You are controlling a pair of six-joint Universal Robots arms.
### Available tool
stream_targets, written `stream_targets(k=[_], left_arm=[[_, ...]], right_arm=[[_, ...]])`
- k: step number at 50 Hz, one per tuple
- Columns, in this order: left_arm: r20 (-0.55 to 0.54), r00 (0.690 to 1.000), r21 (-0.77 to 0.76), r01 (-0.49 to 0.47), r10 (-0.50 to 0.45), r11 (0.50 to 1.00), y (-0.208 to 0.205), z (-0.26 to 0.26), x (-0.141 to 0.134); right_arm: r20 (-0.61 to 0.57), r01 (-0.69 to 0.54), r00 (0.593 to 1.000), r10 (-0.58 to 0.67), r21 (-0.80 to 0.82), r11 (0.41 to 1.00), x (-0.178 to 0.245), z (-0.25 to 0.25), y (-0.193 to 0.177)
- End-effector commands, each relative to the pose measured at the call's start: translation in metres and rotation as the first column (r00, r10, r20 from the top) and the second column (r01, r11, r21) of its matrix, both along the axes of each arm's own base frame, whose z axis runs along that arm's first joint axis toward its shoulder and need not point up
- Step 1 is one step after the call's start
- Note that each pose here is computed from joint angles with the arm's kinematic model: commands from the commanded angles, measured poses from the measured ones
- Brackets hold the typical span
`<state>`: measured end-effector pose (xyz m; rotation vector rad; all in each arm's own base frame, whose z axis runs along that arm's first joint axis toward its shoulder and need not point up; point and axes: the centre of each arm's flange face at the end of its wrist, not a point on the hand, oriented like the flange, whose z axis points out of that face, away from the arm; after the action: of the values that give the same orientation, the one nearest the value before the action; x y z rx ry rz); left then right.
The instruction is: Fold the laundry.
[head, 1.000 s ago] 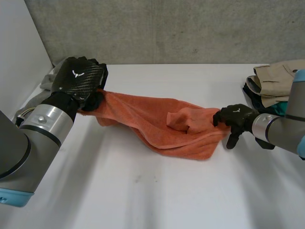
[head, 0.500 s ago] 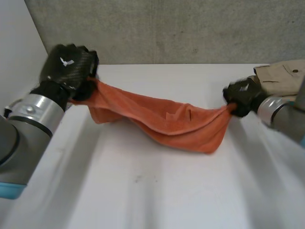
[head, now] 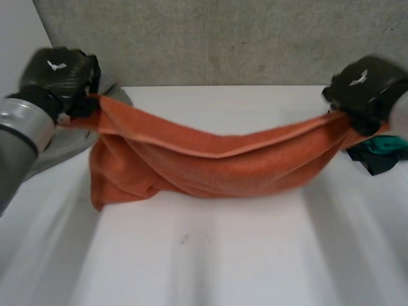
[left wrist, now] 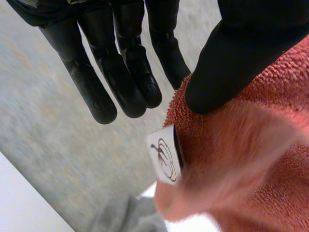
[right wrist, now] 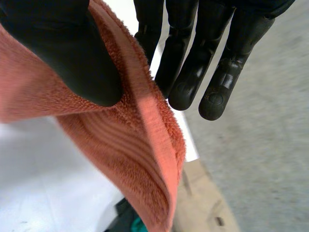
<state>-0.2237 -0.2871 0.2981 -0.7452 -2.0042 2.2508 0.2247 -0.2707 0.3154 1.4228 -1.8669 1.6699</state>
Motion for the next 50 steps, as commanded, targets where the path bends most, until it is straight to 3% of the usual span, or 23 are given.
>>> stream_targets(k=[1, 4, 6, 8, 9, 12, 13, 15, 18, 20, 25, 29, 31, 35, 42, 50], left_arm=[[0.013, 1.000, 0.031, -0.001, 0.001, 1.000, -0.061, -0.030, -0.015], [-0.020, 1.000, -0.085, 0.004, -0.006, 0.996, -0.087, -0.010, -0.025], [-0.048, 0.999, -0.178, -0.002, -0.007, 0.984, -0.099, 0.008, -0.028], [-0.100, 0.995, -0.343, -0.019, -0.017, 0.939, -0.111, 0.044, -0.030], [-0.115, 0.993, -0.389, -0.030, -0.017, 0.921, -0.112, 0.055, -0.030], [-0.195, 0.981, -0.553, -0.101, -0.011, 0.827, -0.115, 0.095, -0.028], [-0.213, 0.977, -0.580, -0.116, -0.012, 0.807, -0.114, 0.101, -0.028], [-0.260, 0.966, -0.630, -0.167, -0.003, 0.758, -0.112, 0.116, -0.024], [-0.287, 0.958, -0.646, -0.194, 0.001, 0.738, -0.106, 0.125, -0.020], [-0.282, 0.959, -0.620, -0.189, 0.009, 0.762, -0.105, 0.118, -0.020], [-0.266, 0.963, -0.441, -0.158, 0.039, 0.883, -0.097, 0.058, -0.012], [-0.244, 0.968, -0.287, -0.129, 0.058, 0.949, -0.084, 0.003, -0.007], [-0.228, 0.972, -0.234, -0.111, 0.057, 0.966, -0.078, -0.016, -0.007], [-0.181, 0.983, -0.122, -0.058, 0.036, 0.991, -0.063, -0.057, -0.010], [-0.117, 0.992, 0.043, -0.030, 0.035, 0.999, -0.057, -0.119, -0.013], [-0.080, 0.995, 0.040, -0.049, 0.052, 0.998, -0.054, -0.118, -0.006]], right_arm=[[0.023, 0.036, 0.999, -0.034, -0.059, 0.998, 0.025, -0.051, -0.067], [0.102, 0.067, 0.994, -0.049, -0.186, 0.980, 0.031, -0.046, -0.093], [0.197, 0.113, 0.979, -0.044, -0.350, 0.930, 0.036, -0.025, -0.116], [0.254, 0.146, 0.967, -0.029, -0.456, 0.878, 0.037, -0.008, -0.127], [0.296, 0.179, 0.955, -0.010, -0.552, 0.814, 0.038, 0.011, -0.135], [0.348, 0.220, 0.937, 0.037, -0.668, 0.711, 0.039, 0.040, -0.140], [0.371, 0.241, 0.926, 0.068, -0.721, 0.649, 0.040, 0.057, -0.139], [0.385, 0.256, 0.918, 0.090, -0.752, 0.608, 0.039, 0.070, -0.138], [0.398, 0.267, 0.911, 0.107, -0.768, 0.582, 0.036, 0.086, -0.129], [0.399, 0.264, 0.910, 0.107, -0.760, 0.594, 0.036, 0.085, -0.124], [0.357, 0.194, 0.932, 0.068, -0.647, 0.737, 0.041, 0.037, -0.103], [0.297, 0.136, 0.955, 0.016, -0.482, 0.866, 0.037, -0.020, -0.084], [0.281, 0.107, 0.960, -0.002, -0.359, 0.927, 0.033, -0.053, -0.073], [0.309, 0.078, 0.951, -0.023, -0.165, 0.983, 0.028, -0.096, -0.053], [0.336, 0.061, 0.939, -0.076, 0.055, 0.997, 0.025, -0.154, -0.043], [0.335, 0.062, 0.933, -0.129, 0.203, 0.977, 0.022, -0.175, -0.031]])
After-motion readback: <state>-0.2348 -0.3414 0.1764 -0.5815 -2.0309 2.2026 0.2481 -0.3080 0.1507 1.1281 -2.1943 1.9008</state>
